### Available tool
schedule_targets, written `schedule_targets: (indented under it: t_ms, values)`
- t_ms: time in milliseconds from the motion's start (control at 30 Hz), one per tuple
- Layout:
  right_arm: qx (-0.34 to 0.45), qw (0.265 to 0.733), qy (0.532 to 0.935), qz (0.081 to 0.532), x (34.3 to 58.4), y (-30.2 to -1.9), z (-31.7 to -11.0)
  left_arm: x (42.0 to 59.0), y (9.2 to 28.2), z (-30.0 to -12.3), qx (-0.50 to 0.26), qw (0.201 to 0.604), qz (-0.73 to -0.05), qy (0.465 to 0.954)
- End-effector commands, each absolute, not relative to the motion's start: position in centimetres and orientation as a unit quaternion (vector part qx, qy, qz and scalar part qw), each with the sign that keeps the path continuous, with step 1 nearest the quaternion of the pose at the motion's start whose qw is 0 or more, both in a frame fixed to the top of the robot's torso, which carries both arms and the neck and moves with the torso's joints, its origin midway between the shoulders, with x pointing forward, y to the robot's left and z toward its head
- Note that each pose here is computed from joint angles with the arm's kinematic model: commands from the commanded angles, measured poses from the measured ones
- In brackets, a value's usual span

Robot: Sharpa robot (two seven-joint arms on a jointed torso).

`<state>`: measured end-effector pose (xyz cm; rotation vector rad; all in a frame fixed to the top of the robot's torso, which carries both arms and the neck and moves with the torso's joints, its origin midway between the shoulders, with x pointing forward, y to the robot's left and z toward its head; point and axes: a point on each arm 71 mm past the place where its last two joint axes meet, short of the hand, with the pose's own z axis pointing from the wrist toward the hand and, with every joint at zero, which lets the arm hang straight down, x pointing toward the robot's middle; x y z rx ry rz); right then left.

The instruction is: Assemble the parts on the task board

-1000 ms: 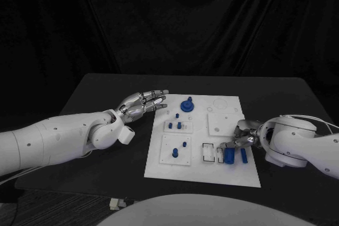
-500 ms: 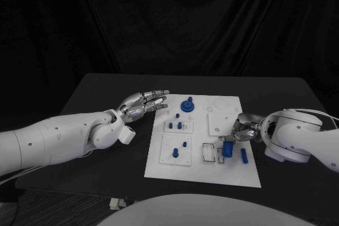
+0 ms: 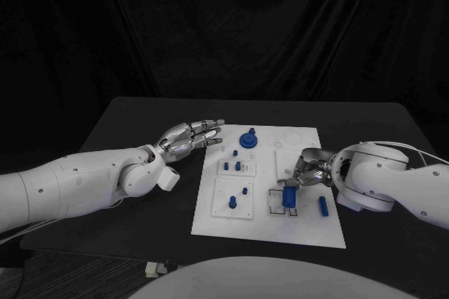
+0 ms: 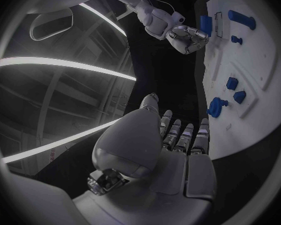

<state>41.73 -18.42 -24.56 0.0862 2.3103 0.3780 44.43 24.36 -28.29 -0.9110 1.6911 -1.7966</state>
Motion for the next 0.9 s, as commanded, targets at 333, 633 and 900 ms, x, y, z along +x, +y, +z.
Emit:
schedule_targets:
  t_ms: [333,633,900]
  values:
    - [0.008,0.386,0.91,0.15,41.3,-16.8,-25.9,44.3,24.3,-28.3,-0.336,0.246,-0.666,0.618]
    - [0.002,0.385,0.91,0.151,41.3,-16.5,-26.2,44.3,24.2,-28.3,-0.336,0.244,-0.666,0.619]
    - [-0.002,0.385,0.911,0.148,41.3,-16.4,-26.3,44.3,24.2,-28.4,-0.337,0.242,-0.666,0.62]
